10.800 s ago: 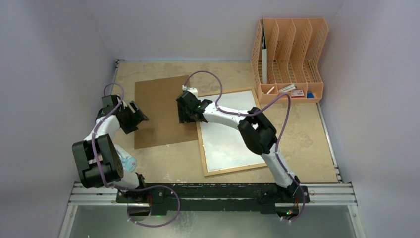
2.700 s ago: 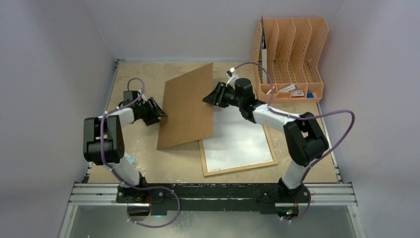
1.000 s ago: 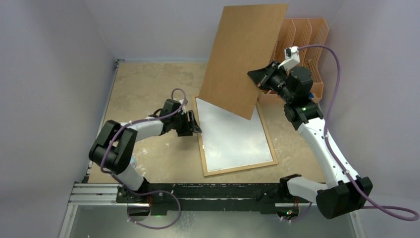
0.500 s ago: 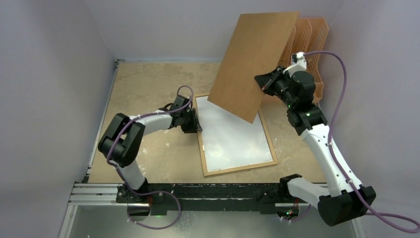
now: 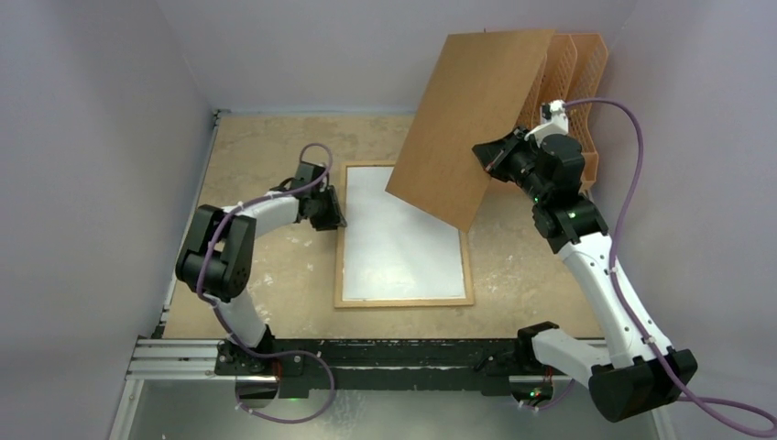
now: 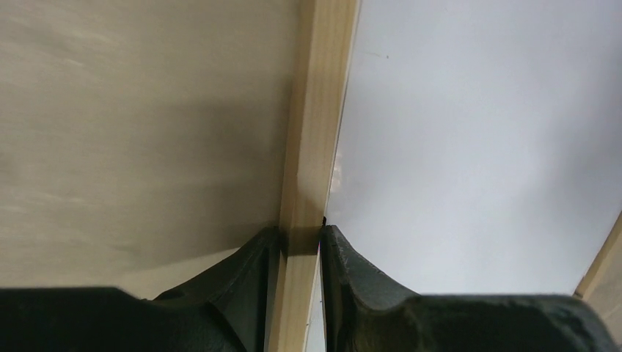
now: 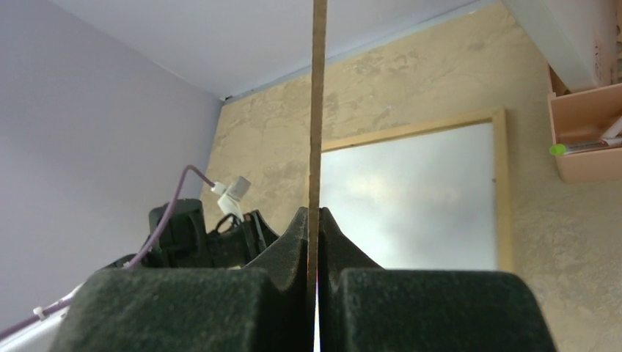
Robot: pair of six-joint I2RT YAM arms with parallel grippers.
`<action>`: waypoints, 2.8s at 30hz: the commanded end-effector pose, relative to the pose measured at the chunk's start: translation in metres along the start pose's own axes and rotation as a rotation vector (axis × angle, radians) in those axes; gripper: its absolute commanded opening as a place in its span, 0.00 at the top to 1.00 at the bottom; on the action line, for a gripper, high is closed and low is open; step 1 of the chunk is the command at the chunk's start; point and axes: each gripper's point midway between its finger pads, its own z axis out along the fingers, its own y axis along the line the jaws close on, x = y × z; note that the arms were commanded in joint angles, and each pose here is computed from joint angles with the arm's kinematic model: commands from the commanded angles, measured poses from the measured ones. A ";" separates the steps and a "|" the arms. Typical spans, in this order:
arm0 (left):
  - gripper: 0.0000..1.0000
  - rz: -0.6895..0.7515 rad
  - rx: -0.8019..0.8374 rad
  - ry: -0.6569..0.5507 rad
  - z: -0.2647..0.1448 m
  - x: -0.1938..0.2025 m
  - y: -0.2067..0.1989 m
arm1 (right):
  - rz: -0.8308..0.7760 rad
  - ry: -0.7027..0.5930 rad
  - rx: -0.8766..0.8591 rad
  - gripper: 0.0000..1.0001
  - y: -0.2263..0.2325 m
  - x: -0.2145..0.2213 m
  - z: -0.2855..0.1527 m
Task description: Put the photo into the frame
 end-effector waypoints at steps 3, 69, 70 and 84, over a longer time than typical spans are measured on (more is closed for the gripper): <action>0.71 0.043 -0.201 0.084 0.002 -0.003 0.077 | 0.007 -0.004 -0.111 1.00 0.021 -0.002 0.006; 0.67 -0.085 0.040 0.059 -0.012 -0.014 0.052 | 0.440 0.789 -0.176 1.00 -0.059 0.250 0.037; 0.67 -0.084 0.040 0.058 -0.012 -0.014 0.052 | 0.441 0.791 -0.178 1.00 -0.058 0.250 0.038; 0.67 -0.073 0.036 0.056 -0.014 -0.016 0.051 | 0.375 0.870 -0.169 0.95 -0.062 0.275 0.057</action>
